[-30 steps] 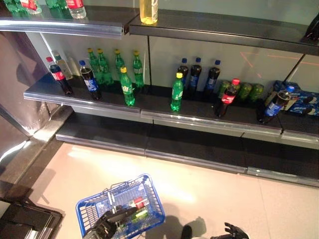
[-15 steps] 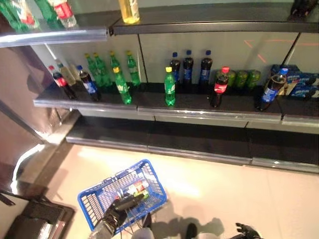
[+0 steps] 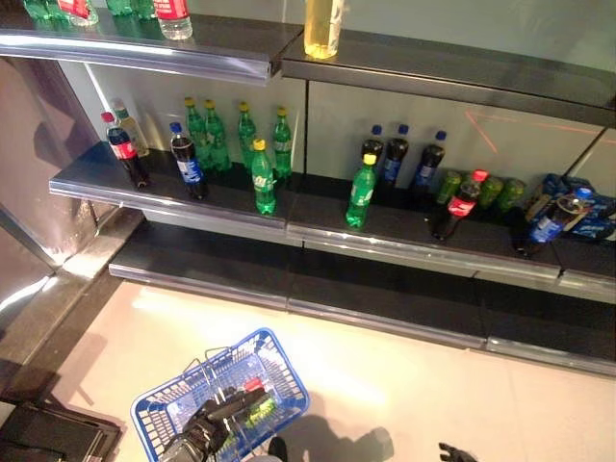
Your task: Pick up the drink and place into the basket.
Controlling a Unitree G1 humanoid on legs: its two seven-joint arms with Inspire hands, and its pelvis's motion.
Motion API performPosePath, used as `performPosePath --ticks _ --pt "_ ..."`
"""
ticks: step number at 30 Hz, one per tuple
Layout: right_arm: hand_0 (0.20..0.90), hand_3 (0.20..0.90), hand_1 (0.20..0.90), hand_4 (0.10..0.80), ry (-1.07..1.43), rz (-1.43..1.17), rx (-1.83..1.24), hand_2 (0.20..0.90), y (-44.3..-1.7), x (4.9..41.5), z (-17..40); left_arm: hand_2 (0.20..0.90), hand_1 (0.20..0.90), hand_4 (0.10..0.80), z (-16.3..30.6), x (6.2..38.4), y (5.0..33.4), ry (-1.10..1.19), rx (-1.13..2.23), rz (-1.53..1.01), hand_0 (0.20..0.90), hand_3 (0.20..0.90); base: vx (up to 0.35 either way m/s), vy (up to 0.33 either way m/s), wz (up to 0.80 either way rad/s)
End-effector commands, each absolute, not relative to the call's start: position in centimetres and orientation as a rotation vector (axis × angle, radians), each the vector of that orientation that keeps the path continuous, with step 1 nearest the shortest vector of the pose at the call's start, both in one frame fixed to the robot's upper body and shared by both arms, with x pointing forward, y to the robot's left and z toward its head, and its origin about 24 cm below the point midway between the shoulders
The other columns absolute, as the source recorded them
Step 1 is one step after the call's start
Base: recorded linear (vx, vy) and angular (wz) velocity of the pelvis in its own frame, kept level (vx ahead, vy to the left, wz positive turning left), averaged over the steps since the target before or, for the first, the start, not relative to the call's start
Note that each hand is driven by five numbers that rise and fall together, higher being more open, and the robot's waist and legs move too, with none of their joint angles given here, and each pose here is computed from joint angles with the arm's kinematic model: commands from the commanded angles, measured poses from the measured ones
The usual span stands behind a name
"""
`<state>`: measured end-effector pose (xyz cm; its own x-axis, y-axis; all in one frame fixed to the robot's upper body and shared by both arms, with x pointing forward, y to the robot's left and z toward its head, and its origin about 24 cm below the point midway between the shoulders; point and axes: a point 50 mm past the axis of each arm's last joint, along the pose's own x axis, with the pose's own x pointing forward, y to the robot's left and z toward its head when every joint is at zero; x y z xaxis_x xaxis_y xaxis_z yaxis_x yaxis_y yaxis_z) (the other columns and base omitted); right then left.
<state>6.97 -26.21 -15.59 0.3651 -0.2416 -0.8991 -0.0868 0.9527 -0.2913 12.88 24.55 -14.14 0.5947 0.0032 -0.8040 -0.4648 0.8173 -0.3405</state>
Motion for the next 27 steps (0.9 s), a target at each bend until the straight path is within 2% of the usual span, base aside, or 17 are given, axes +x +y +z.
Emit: performPosePath --ticks 1,8,12,23,27 --pt "0.9 0.9 0.9 0.8 1.138 -0.111 -0.364 0.9 -28.0 8.7 -14.6 0.3 0.3 0.1 -11.2 17.9 24.2 0.65 -0.563 0.144 0.3 0.2 0.205 0.128 0.01" --pt "0.9 0.9 0.9 0.8 1.124 -0.112 -0.332 0.9 -27.0 9.4 -14.9 0.3 0.3 0.1 -11.4 17.8 24.0 0.655 -0.544 0.113 0.3 0.2 0.248 0.017 0.32" --pt "0.9 0.9 0.9 0.8 1.146 -0.12 -0.33 0.9 -27.0 8.9 -15.0 0.3 0.3 0.1 -11.8 17.0 24.3 0.678 -0.548 0.111 0.3 0.2 0.357 -0.004 0.87" --pt "0.9 0.9 0.9 0.8 1.18 -0.088 -0.332 0.9 -27.1 8.4 -15.1 0.3 0.3 0.1 -14.1 12.8 24.0 0.834 -0.623 0.191 0.3 0.2 0.272 -0.132 0.56" --pt "0.9 0.9 0.9 0.8 1.136 -0.12 -0.326 0.9 -27.8 9.1 -14.6 0.3 0.3 0.1 -14.5 12.2 23.7 0.865 -0.642 0.206 0.3 0.2 0.148 0.028 -0.18"
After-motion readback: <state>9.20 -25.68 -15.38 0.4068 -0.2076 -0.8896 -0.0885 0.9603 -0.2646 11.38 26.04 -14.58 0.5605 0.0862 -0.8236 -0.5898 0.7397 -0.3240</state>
